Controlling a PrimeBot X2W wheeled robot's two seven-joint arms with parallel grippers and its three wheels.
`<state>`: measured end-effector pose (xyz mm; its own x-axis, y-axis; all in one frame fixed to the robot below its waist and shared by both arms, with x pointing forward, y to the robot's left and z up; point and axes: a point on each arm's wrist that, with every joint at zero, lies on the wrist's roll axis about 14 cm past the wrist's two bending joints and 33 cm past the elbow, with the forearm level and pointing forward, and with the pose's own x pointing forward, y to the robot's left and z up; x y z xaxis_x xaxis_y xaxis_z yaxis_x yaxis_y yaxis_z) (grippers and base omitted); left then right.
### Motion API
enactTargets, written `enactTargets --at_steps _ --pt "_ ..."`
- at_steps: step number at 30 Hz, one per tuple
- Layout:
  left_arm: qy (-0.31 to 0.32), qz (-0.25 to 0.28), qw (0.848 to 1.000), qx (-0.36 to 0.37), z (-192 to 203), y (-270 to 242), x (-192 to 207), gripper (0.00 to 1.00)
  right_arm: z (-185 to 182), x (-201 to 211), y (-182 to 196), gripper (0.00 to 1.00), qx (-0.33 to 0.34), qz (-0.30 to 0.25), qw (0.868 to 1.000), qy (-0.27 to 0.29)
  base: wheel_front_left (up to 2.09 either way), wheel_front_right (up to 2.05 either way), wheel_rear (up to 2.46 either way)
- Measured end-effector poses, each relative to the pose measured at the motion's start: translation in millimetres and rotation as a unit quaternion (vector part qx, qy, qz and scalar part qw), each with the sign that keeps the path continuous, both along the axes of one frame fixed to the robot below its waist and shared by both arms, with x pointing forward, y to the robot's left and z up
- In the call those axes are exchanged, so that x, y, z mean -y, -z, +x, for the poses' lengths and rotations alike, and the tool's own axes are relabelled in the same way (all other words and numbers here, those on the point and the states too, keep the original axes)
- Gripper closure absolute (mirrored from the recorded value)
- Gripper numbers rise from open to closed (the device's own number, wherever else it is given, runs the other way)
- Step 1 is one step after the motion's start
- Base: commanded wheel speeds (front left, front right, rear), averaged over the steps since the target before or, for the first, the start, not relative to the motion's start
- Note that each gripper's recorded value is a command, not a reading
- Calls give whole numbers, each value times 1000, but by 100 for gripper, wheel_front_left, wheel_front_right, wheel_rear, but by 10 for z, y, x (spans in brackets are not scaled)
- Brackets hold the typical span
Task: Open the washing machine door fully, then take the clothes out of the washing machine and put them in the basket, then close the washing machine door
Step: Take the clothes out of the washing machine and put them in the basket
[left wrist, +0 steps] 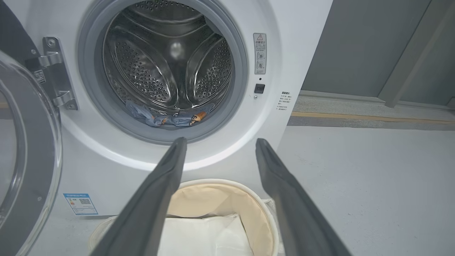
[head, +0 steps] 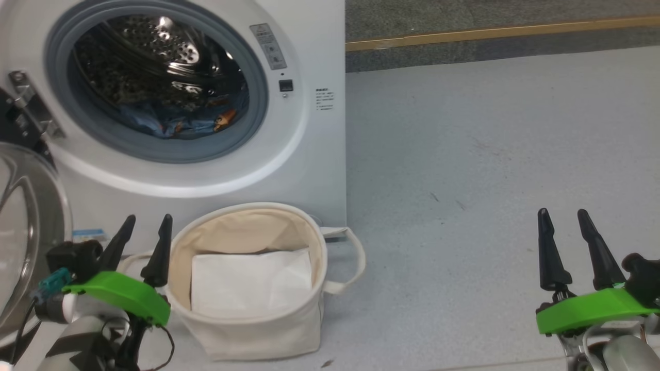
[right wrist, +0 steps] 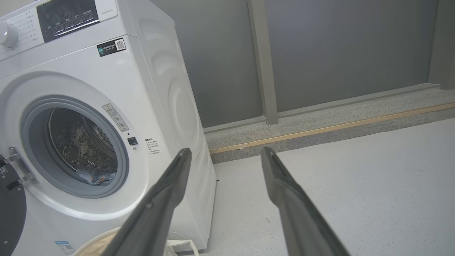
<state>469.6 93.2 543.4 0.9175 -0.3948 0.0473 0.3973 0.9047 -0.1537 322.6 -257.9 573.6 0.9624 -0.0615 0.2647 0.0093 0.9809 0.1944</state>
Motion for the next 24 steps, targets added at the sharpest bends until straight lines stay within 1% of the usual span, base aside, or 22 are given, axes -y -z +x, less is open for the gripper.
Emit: enactTargets --at_steps 14,17,24 --pt "-4 -6 1000 1 70 -14 11 0 26 -3 48 0 -8 1 1000 0 222 -166 -56" --pt "4 3 1000 7 62 -9 66 0 33 -3 55 0 -10 1 1000 0 147 -145 -2" --pt "-12 -10 1000 8 90 -18 43 0 42 -16 61 0 -10 2 1000 -2 78 -78 0"
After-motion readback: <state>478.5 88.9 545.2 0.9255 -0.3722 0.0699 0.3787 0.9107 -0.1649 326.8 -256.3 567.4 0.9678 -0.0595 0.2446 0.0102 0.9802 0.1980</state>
